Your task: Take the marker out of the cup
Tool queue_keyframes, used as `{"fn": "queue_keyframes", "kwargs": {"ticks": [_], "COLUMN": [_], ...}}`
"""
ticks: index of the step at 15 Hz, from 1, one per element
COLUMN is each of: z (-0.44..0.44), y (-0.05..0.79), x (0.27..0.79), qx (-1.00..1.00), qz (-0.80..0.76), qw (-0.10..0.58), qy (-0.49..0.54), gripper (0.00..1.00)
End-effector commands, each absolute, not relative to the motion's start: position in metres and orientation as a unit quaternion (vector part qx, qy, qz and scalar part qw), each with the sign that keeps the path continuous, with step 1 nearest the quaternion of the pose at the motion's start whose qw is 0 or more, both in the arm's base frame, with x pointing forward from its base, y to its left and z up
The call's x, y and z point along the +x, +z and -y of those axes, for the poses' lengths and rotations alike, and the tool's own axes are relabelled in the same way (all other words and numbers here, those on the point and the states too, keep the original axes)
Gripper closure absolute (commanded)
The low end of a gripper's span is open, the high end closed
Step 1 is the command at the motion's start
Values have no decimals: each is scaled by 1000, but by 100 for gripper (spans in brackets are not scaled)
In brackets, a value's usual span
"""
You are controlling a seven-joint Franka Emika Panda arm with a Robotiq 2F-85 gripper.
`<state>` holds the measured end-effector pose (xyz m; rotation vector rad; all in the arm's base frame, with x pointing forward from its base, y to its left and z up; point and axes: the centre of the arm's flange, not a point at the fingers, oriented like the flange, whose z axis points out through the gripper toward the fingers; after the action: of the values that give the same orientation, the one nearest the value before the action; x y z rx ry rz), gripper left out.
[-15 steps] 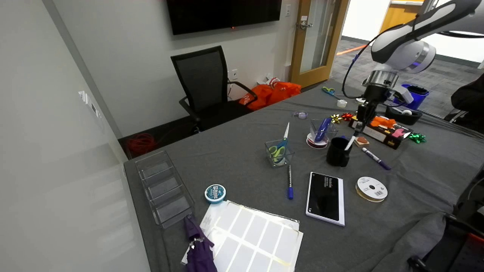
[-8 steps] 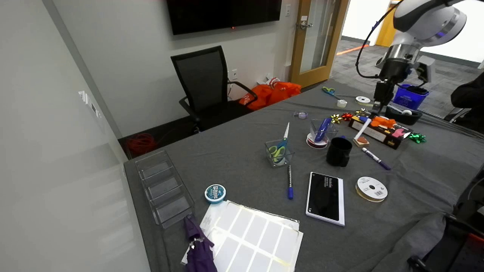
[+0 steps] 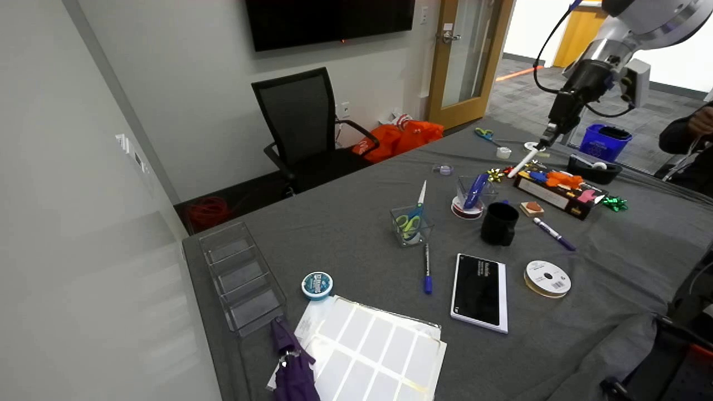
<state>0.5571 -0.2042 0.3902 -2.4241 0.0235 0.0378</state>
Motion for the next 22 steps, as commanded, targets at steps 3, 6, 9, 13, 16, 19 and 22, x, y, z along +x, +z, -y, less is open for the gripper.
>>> {"fn": "queue_keyframes", "kwargs": {"ticks": [3,6,9,13,16,19,22], "z": [172,160,162,158,157,156,158], "y": [400,391,368,340,322,311,297], "x": [607,636,652,677,699,716,727], "qx": [-930,-934,-945,-937,-929,-919,-913], "qz": [-89,-134,-167,-217,-255,-287,-307], "qw": [343,300,232,197,176,159,136], "qy": [-97,-142,-162,-189,-204,-219,-232], "gripper": [96,96,96,96,96,96,96]}}
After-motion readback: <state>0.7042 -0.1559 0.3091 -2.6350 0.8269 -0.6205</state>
